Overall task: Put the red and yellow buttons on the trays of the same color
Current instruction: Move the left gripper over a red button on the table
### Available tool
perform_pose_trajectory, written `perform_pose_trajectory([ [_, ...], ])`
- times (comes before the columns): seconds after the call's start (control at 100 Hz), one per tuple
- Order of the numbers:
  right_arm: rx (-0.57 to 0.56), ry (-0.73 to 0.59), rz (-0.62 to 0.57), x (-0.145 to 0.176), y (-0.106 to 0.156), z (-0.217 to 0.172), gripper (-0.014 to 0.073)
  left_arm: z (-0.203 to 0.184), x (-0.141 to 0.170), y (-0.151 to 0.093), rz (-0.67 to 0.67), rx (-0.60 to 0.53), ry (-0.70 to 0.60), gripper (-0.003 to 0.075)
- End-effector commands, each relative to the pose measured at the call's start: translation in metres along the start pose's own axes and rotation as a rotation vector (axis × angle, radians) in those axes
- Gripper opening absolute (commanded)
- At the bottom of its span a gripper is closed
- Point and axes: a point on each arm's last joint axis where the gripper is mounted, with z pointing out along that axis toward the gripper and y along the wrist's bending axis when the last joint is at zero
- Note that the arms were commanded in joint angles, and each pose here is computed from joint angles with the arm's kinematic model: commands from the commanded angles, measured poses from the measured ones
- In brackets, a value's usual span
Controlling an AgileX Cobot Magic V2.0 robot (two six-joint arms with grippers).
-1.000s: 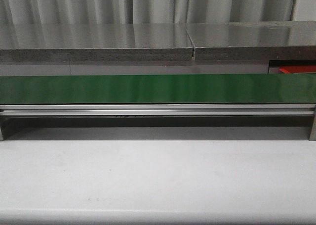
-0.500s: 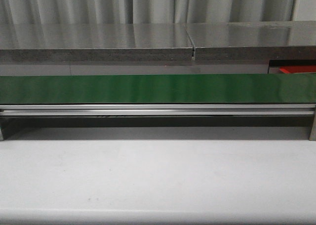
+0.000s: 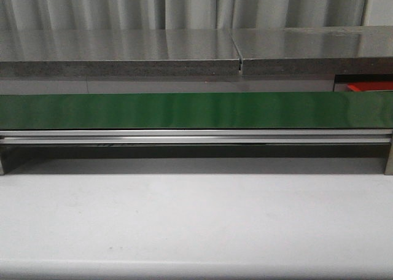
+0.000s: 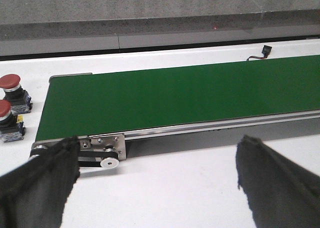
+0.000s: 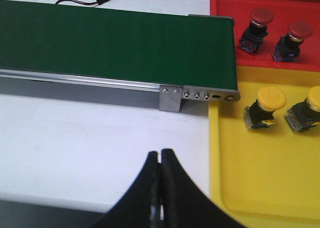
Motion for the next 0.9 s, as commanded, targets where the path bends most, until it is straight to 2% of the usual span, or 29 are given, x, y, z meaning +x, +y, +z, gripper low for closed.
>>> perform_pose_trajectory([
  [0.0,0.014,-0.085,-0.008,-0.012,-0.001,-0.005,-0.0118,-0.003,-0.020,0.003,-0.034,-0.038,-0.099,0.0630],
  [0.13,0.014,-0.085,-0.008,-0.012,-0.001,-0.005,-0.0118,0.008,-0.038,0.016,-0.117,-0.122,-0.037,0.0629],
  [0.27,0.014,-0.085,-0.008,-0.012,-0.001,-0.005,-0.0118,0.029,-0.066,0.033,-0.145,-0.182,0.034,0.0629],
  [0.5,0.014,-0.085,-0.008,-0.012,-0.001,-0.005,-0.0118,0.082,-0.103,0.079,-0.249,-0.264,0.154,0.0629],
  [0.66,0.014,-0.085,-0.008,-0.012,-0.001,-0.005,-0.0118,0.124,-0.109,0.117,-0.335,-0.293,0.240,0.0629],
  [0.89,0.014,-0.085,-0.008,-0.012,-0.001,-0.005,-0.0118,0.177,-0.093,0.165,-0.436,-0.321,0.348,0.0629],
])
